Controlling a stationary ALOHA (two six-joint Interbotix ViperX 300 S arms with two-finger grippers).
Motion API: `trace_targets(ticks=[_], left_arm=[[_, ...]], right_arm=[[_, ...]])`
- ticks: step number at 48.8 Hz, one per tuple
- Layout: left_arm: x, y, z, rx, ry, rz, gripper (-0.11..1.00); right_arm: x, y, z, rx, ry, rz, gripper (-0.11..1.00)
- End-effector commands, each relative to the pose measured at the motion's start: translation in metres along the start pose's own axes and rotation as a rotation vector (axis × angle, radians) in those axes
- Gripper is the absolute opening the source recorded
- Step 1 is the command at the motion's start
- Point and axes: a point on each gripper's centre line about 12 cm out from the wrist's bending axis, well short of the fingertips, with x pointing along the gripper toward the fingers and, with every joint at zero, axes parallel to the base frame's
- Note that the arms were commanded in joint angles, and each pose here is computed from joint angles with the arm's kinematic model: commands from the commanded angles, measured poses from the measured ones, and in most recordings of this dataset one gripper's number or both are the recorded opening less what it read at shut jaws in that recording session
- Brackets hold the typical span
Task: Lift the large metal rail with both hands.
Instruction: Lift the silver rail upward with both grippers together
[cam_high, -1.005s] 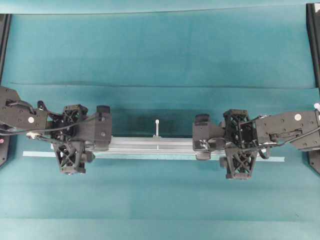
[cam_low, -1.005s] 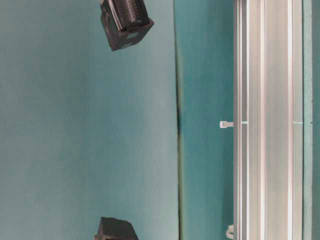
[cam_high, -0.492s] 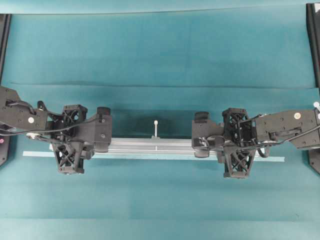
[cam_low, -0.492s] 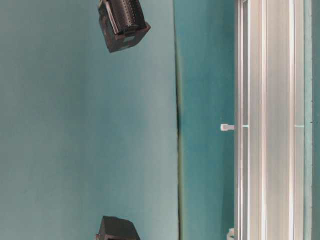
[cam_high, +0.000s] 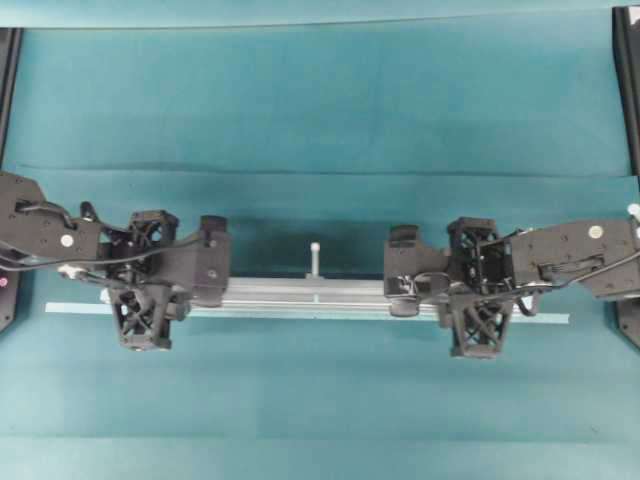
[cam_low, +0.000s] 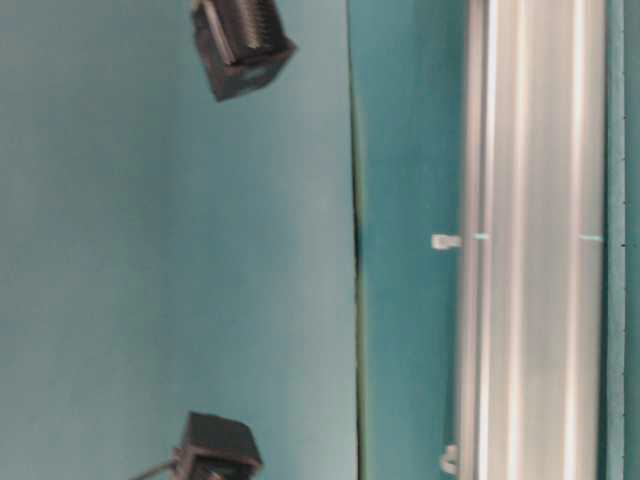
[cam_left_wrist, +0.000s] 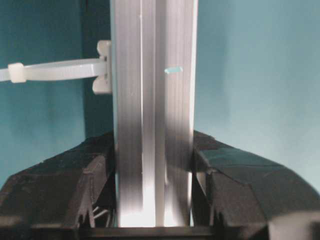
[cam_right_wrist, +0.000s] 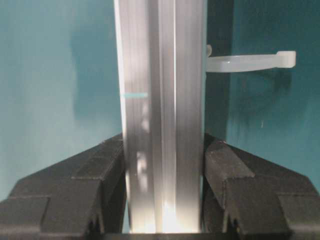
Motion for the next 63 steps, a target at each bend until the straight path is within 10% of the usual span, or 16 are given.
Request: trace_targets(ticks=[1, 63], left_arm=[[-0.022, 0.000, 0.019, 0.002, -0.037, 0.001, 0.35], [-0.203, 0.001, 0.090, -0.010, -0.158, 0.006, 0.35]], right_arm=[[-0.026, 0.002, 0.012, 0.002, -0.059, 0.006, 0.41], [-0.229, 0.012, 0.045, -0.018, -0.096, 0.016, 0.41]])
